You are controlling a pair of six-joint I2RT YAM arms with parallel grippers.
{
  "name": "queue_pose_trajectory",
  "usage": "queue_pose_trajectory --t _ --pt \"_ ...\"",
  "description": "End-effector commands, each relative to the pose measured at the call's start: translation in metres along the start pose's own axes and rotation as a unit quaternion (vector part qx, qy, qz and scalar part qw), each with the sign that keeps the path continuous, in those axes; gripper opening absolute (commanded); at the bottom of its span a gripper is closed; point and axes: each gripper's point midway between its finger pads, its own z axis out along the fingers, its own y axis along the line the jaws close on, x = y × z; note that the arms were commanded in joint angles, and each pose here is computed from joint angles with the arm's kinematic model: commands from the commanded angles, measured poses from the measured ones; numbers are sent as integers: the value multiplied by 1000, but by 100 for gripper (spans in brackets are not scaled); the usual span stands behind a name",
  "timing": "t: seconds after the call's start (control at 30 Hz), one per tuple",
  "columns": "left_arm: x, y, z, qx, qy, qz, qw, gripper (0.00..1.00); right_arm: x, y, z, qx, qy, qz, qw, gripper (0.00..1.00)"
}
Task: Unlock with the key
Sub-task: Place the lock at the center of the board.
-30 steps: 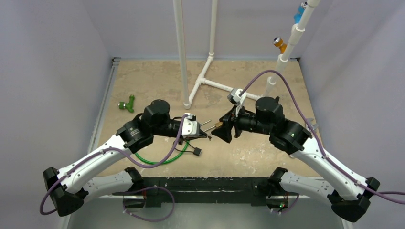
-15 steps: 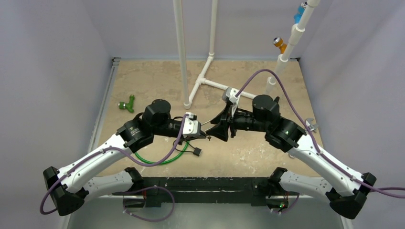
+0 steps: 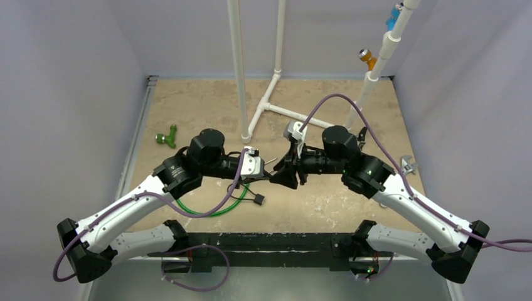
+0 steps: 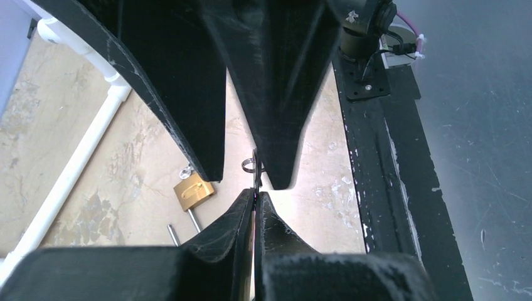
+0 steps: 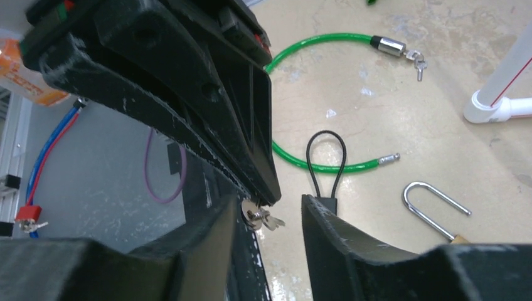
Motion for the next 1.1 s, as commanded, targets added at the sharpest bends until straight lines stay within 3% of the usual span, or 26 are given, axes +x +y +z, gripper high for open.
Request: queue_pose_trajectory --t 0.0,0.1,0.17,0.3,0.5,0.87,0.9,0.93,0.97,1.0,1.07 --pt "-21 11 -5 -14 -19 33 999 0 8 3 -4 -4 26 -9 1000 47" --pt "-22 11 -6 -12 -18 38 999 0 7 2 -5 -1 25 -10 1000 47" --pt "-24 12 -6 -12 -19 40 999 0 6 2 -5 -2 26 -10 1000 40" --pt "-26 12 -6 -11 -22 42 999 0 1 0 -3 2 21 -17 1000 0" --pt "-23 11 -6 -9 -20 42 999 0 -17 14 -9 -20 -35 -16 999 0" --pt "-26 27 -8 -55 -23 56 997 3 -3 19 -10 -35 -33 12 999 0" --pt "-27 29 -8 -61 -23 54 996 7 -1 20 -10 -37 -31 14 999 0" --pt "-27 32 -9 -68 -22 51 996 22 1 20 -9 -39 -29 16 999 0" --pt "-29 35 -10 -77 -22 48 996 47 2 21 -9 -42 -27 21 999 0" --pt "-31 37 -11 -85 -23 46 995 65 4 22 -9 -45 -25 26 998 0" --pt "-35 43 -14 -101 -25 52 993 85 9 24 -8 -53 -19 36 998 0"
